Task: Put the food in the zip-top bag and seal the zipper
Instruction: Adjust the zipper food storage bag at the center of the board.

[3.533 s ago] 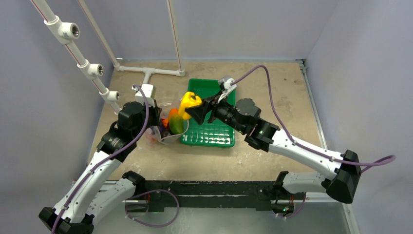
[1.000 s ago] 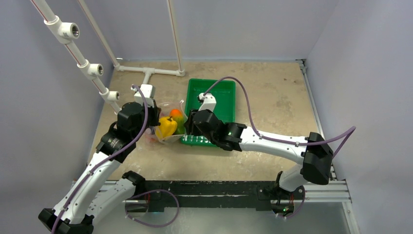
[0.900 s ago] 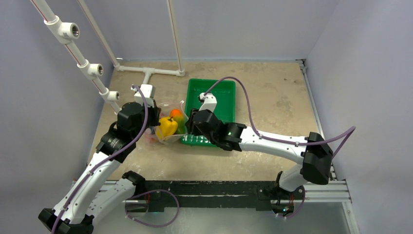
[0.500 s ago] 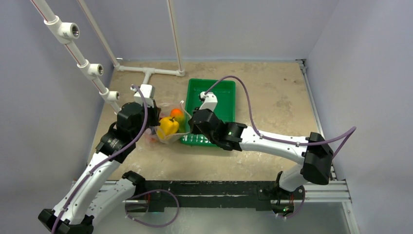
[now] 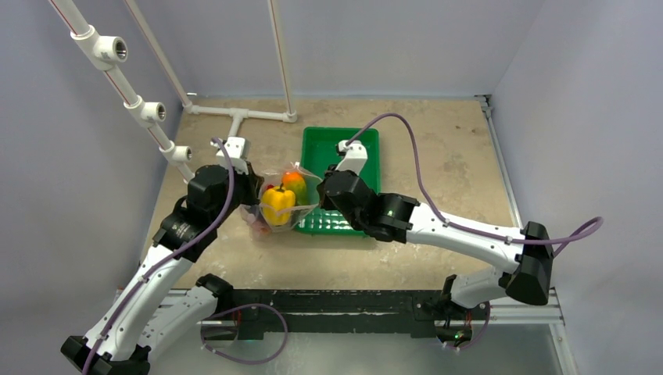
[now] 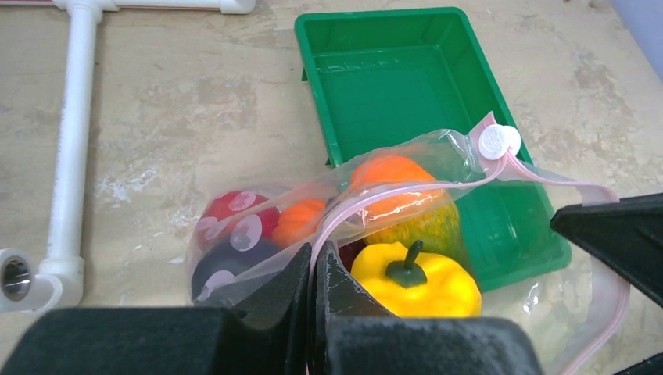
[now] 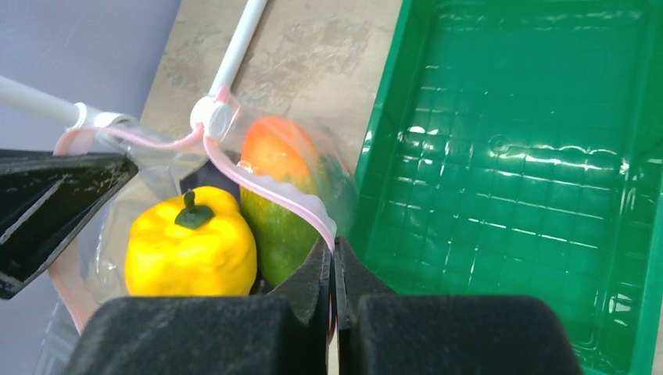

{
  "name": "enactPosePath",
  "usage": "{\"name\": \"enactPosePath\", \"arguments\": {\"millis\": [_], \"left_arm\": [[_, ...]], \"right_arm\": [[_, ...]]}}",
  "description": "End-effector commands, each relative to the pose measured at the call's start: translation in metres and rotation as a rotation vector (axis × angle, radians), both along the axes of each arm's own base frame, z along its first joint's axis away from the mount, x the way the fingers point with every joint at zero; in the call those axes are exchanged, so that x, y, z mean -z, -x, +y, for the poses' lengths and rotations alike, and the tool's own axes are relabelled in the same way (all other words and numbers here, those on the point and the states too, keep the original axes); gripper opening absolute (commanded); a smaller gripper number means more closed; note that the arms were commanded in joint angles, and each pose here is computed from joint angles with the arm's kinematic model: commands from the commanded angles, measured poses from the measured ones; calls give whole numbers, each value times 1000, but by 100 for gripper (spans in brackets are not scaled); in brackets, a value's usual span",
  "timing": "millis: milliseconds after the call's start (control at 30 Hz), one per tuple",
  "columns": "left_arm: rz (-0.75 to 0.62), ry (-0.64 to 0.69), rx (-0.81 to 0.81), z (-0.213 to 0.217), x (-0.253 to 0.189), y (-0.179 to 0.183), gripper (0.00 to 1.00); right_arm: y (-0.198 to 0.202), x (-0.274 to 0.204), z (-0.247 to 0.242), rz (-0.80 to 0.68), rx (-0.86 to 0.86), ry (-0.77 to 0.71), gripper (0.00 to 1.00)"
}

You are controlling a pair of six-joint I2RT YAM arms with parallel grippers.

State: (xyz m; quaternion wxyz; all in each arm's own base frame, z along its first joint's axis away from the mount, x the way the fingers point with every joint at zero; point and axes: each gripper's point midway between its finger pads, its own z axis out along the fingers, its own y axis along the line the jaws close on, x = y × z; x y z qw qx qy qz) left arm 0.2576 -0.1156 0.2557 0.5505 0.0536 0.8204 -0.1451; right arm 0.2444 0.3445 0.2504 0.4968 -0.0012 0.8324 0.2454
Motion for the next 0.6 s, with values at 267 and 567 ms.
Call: {"name": "enactPosePath", "arguments": {"millis": [267, 567], "left_arm": [[59, 69, 69, -19, -8, 6, 0], [26, 66, 77, -17, -32, 7, 0]], "right_arm": [[-11, -49, -52, -99, 185, 19, 0], [-16, -83, -66, -145, 223, 26, 0]]}}
